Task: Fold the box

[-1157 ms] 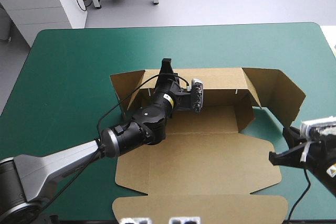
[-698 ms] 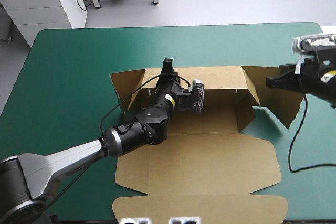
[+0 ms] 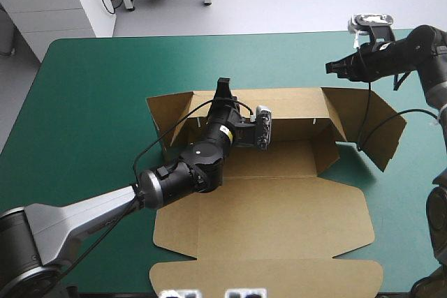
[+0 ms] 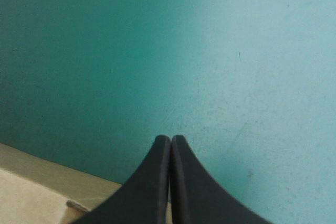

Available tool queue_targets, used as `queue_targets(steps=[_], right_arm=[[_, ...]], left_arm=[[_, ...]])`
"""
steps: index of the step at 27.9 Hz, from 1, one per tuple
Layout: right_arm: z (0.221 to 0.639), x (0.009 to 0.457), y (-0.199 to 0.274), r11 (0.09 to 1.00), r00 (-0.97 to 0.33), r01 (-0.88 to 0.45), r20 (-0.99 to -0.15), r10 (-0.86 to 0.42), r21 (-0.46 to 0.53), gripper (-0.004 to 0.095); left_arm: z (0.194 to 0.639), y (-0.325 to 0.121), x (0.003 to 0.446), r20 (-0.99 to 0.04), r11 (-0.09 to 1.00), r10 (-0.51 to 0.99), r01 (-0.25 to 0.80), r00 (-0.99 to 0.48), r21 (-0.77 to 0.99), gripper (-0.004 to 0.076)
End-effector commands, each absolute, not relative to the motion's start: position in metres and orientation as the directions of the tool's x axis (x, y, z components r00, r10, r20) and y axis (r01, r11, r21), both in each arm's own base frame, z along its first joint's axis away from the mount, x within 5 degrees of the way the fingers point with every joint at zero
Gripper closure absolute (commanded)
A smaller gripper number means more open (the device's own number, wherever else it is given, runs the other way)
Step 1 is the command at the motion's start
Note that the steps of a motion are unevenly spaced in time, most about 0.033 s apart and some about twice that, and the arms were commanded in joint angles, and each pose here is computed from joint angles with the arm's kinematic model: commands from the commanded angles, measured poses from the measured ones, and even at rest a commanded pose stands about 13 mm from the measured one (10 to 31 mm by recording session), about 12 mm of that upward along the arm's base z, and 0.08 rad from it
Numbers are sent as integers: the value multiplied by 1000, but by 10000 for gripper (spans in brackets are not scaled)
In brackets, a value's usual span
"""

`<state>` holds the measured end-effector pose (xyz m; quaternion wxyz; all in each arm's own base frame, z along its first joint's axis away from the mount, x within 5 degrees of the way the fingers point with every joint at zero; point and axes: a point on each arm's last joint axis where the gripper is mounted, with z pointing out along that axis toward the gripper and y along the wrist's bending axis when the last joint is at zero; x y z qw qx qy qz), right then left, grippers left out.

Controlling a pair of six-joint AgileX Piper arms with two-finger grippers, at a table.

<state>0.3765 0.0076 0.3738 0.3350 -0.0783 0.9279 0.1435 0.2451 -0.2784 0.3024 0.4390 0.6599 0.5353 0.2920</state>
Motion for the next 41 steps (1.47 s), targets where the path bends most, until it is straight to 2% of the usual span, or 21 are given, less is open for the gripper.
queue_targets(steps=[1,3,6,11,26,31,34,41], right_arm=[[392,372,9,943,-727,-263,-685,-54,205,926],[390,370,8,946,-744,-265,-664,-78,186,926],[382,361,5,945,-801,-296,-575,-166,140,926],[378,355,6,935,-836,-314,-514,-191,163,926],[370,309,13,912,-824,-365,-522,-222,187,926],[360,304,13,916,-833,-352,-511,-212,193,926],[355,302,16,904,-838,-357,-508,-199,234,926],[335,283,28,861,-776,-407,-613,-150,306,926]], left_arm=[[315,-278,240,-148,17,955,455,256,891,732],[315,-278,240,-148,17,955,455,256,891,732],[315,-278,240,-148,17,955,455,256,891,732],[315,-278,240,-148,17,955,455,256,891,732],[314,-278,240,-150,20,957,459,248,888,732],[313,-278,239,-222,95,953,494,205,864,732],[312,-278,239,-240,113,951,502,194,857,732],[312,-277,239,-239,117,953,506,183,855,732]])
